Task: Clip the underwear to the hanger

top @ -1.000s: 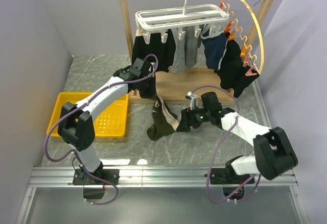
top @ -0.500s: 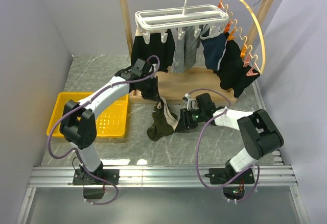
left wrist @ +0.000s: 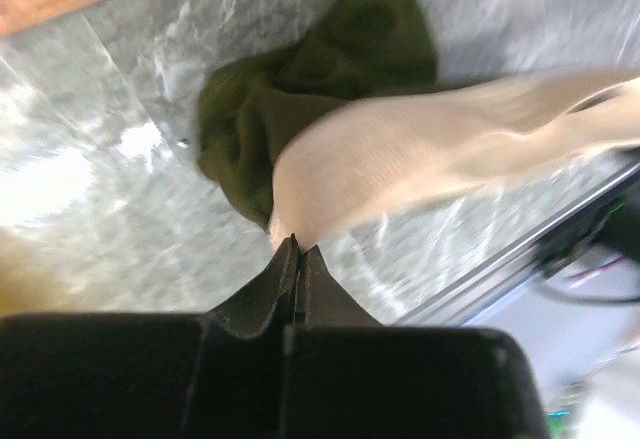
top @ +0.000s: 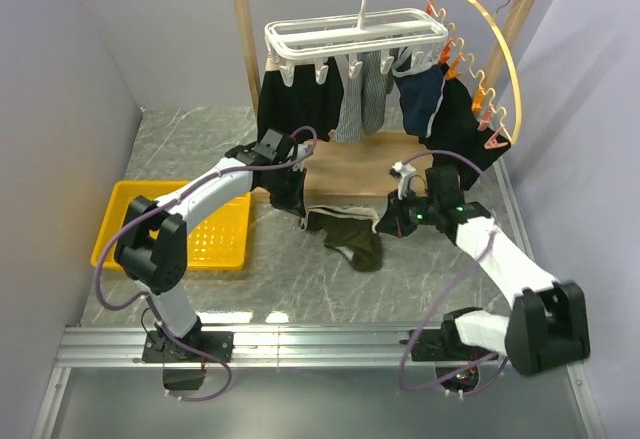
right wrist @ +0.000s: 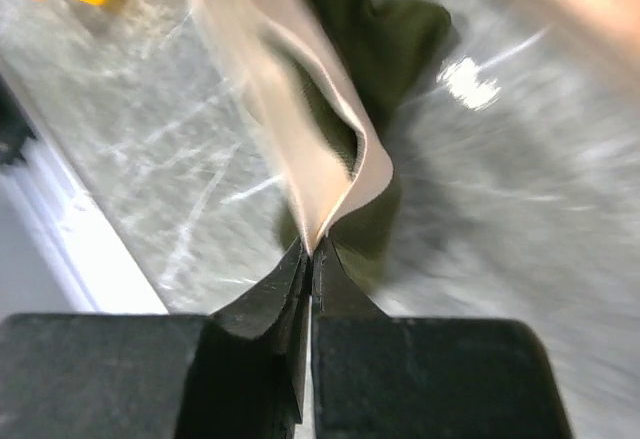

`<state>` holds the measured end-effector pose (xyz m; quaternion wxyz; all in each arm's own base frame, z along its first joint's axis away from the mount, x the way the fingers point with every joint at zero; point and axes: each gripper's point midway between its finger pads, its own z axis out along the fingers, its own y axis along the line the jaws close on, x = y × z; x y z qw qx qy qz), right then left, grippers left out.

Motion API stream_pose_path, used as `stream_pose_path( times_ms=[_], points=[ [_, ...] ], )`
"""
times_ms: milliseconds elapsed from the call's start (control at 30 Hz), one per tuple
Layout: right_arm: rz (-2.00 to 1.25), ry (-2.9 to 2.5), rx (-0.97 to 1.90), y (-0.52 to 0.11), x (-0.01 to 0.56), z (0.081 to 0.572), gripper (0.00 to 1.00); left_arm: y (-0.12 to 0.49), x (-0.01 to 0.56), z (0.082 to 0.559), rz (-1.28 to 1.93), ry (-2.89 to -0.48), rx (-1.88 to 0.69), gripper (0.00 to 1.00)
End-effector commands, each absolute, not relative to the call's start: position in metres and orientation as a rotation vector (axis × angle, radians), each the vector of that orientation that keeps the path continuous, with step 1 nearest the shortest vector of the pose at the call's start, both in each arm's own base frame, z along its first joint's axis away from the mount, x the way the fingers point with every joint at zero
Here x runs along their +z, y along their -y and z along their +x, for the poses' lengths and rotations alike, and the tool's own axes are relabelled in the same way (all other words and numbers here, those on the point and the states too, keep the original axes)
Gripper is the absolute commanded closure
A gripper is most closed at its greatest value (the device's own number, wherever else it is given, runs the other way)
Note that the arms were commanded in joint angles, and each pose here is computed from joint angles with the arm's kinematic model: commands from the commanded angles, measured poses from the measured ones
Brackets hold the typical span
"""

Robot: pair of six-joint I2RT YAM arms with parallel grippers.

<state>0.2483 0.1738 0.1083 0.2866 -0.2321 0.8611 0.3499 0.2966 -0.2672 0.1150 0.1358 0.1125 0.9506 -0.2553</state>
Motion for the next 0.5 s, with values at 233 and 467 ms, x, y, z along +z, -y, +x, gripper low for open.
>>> stream_pose_path(
  times_ms=[233, 467],
  points=[
    [-1.075, -2.012, 0.426, -0.121, 0.181, 0.234, 1.0, 0.22, 0.183, 0.271, 1.249, -2.317, -0.508, 1.0],
    [-1.347, -1.895, 0.406, -0.113, 0.186, 0.171, 1.0, 0.205, 0.183, 0.166, 1.797, -2.114, -0.724, 0.95]
  ],
)
